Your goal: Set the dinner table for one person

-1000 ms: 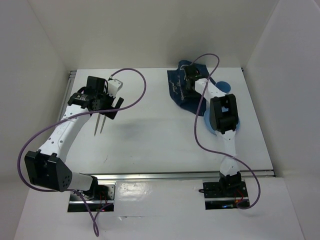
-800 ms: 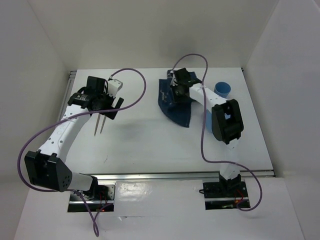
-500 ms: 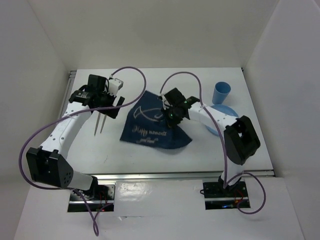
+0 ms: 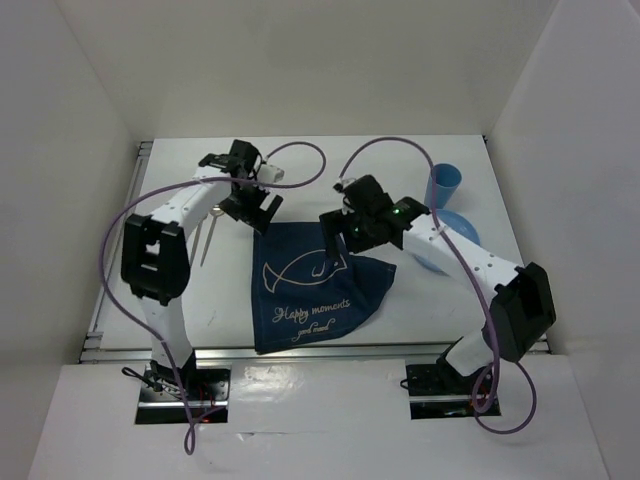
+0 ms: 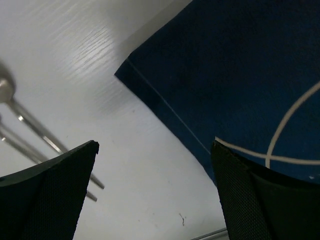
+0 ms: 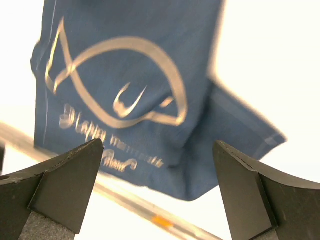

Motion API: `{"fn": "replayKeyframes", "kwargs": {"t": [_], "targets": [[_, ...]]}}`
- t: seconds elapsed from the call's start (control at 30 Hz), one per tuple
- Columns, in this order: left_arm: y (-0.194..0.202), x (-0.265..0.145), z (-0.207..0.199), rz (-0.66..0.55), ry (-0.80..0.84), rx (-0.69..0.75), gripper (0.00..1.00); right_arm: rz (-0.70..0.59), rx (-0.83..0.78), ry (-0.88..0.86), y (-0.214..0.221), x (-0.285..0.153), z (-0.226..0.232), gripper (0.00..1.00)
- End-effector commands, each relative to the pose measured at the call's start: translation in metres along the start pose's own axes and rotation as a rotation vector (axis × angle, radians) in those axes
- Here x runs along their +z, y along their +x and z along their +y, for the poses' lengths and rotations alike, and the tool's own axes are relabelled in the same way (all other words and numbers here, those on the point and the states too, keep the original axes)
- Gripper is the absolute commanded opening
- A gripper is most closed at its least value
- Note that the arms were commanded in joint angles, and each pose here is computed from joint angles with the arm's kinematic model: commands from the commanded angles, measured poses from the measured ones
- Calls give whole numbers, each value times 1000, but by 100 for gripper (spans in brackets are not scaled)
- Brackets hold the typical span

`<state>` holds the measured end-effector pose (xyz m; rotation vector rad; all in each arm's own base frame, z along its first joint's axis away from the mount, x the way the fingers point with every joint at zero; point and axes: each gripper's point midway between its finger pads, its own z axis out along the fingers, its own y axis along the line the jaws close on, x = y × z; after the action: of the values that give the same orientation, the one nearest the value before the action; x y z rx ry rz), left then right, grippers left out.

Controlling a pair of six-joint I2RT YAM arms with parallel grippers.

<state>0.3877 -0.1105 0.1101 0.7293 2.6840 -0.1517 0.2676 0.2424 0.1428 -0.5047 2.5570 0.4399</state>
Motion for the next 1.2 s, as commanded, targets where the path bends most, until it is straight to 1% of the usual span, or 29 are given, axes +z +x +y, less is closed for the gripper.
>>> {"fn": "replayKeyframes", "kwargs": {"t": [0.0,0.03,0.07,0.1,0.13,0.17,0.2,0.23,0.3,0.33,0.37,0.4,0.43,0.47,0.53,0.57,0.63,0.67,0.7,0.73,0.9,0.93,0.97,1.03,1.07,1.1,1.13,1.17], "targets": [[8,30,1,111,-6,-21,100,-72,126,125,-30,-12,-39,98],[9,46,1,144,-10,-14,100,-74,142,163,-33,-11,-50,96],[7,53,4,149,-24,-26,100,-52,190,194,-30,-5,-61,96],[8,58,6,160,-31,-26,100,-35,236,223,-27,-4,-77,94],[3,64,10,148,-46,-24,100,-43,264,245,-29,-5,-86,93],[10,73,14,182,-64,-33,100,-13,284,266,-20,1,-97,90],[10,79,16,182,-74,-32,100,-21,312,273,-19,4,-103,88],[12,83,16,194,-71,-32,99,2,350,286,-7,9,-115,87],[15,92,16,208,-68,-33,93,-3,372,275,-3,19,-122,85],[22,98,13,228,-49,-36,91,-1,367,264,0,23,-125,85],[28,100,10,243,-37,-37,89,28,371,245,10,32,-122,85],[28,102,8,236,-27,-38,86,40,356,229,13,42,-122,85],[25,103,9,224,-30,-38,72,45,343,212,13,46,-121,85],[30,105,6,234,-17,-40,65,70,346,206,22,52,-121,85],[27,106,5,223,-9,-31,44,79,306,184,26,61,-117,85],[27,106,5,223,-9,-31,25,95,285,175,32,66,-109,85],[28,104,3,219,0,-32,2,86,244,162,32,70,-104,87],[28,100,3,215,-1,-31,0,103,246,166,41,76,-106,89],[32,101,2,225,1,-32,0,112,247,168,45,81,-107,91],[29,97,2,213,-1,-31,0,97,236,164,41,85,-108,91],[31,92,3,212,-10,-21,0,153,198,179,59,107,-114,92],[33,89,4,214,-19,-20,0,190,202,186,69,111,-116,87],[30,85,5,201,-22,-19,0,202,207,186,73,114,-113,82],[33,83,6,205,-31,-18,0,234,221,194,85,113,-114,67],[28,75,8,184,-47,-16,0,236,211,180,89,116,-109,49],[28,71,7,183,-47,-16,0,242,215,158,95,114,-105,40],[27,67,11,175,-51,-24,0,223,221,154,90,110,-104,28],[25,59,11,164,-54,-24,0,209,236,163,86,108,-104,1]]}}
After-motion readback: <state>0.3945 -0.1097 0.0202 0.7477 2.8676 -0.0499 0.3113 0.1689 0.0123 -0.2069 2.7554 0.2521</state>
